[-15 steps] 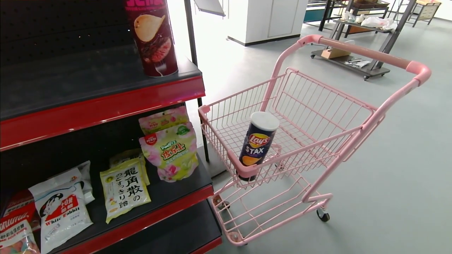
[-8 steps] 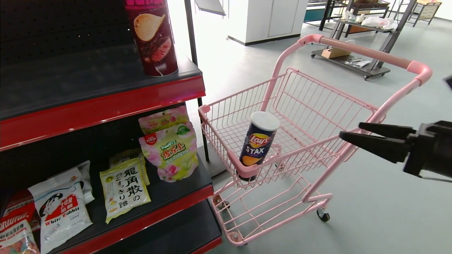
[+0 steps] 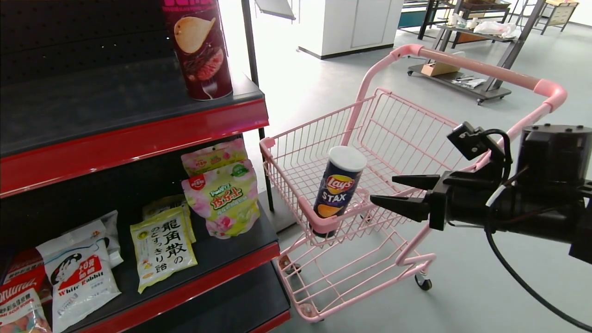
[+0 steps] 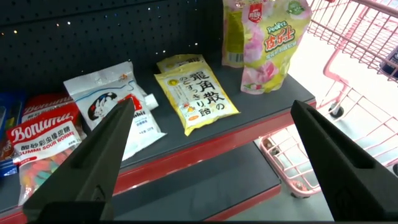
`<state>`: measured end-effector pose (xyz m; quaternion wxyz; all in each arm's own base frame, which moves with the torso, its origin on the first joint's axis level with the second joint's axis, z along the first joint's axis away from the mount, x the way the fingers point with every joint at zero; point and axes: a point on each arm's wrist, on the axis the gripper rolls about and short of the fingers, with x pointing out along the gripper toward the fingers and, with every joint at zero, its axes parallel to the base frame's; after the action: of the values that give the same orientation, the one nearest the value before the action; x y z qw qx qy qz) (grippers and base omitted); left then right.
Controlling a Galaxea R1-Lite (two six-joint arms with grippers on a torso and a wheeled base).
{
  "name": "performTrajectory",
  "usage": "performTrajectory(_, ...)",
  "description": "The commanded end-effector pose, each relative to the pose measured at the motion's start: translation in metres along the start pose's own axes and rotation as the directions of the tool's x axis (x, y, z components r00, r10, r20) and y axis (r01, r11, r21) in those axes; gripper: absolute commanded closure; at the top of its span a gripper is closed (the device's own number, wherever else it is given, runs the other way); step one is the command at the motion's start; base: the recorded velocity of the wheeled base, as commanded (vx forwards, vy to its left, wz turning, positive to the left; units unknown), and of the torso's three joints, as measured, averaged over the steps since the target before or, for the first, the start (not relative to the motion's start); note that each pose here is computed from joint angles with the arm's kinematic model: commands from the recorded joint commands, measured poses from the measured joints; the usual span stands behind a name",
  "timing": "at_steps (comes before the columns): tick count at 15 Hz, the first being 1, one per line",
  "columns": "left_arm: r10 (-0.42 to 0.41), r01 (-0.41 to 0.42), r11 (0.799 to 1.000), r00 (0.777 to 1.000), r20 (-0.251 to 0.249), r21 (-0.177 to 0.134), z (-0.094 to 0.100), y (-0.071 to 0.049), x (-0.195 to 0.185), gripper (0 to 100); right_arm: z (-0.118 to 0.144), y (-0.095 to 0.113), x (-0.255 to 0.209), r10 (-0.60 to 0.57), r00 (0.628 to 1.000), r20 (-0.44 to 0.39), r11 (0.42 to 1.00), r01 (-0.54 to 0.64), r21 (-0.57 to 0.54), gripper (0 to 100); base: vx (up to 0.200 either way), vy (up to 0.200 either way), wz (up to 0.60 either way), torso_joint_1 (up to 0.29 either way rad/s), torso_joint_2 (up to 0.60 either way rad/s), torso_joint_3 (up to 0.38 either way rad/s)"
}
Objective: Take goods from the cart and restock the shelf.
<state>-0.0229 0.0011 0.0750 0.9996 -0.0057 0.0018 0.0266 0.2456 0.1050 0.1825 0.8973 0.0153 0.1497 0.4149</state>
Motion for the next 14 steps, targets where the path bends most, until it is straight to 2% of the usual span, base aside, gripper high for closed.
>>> performTrajectory(1, 0.001, -0.001, 1.0, 1.0, -0.001, -0.001, 0.0, 0.0, 0.0, 0, -0.008, -0.002, 0.021, 0.031, 0.999, -0.043, 0.999, -0.031, 0.008, 0, 0.0, 0.0, 0.0, 0.0, 0.0, 0.0)
performTrajectory(8, 0.001, -0.001, 1.0, 1.0, -0.001, -0.001, 0.0, 0.0, 0.0, 0, -0.006, -0.021, 0.067, 0.052, 0.999, 0.002, 0.998, -0.052, -0.022, 0, 0.0, 0.0, 0.0, 0.0, 0.0, 0.0)
performTrajectory(10, 0.001, -0.001, 1.0, 1.0, -0.001, -0.001, 0.0, 0.0, 0.0, 0, -0.008, -0.016, 0.082, 0.077, 0.997, -0.001, 0.997, -0.077, -0.03, 0, 0.0, 0.0, 0.0, 0.0, 0.0, 0.0)
performTrajectory(14, 0.001, -0.001, 1.0, 1.0, -0.001, -0.001, 0.0, 0.0, 0.0, 0, -0.013, -0.03, 0.107, 0.071, 0.997, -0.009, 0.997, -0.071, -0.022, 0, 0.0, 0.0, 0.0, 0.0, 0.0, 0.0)
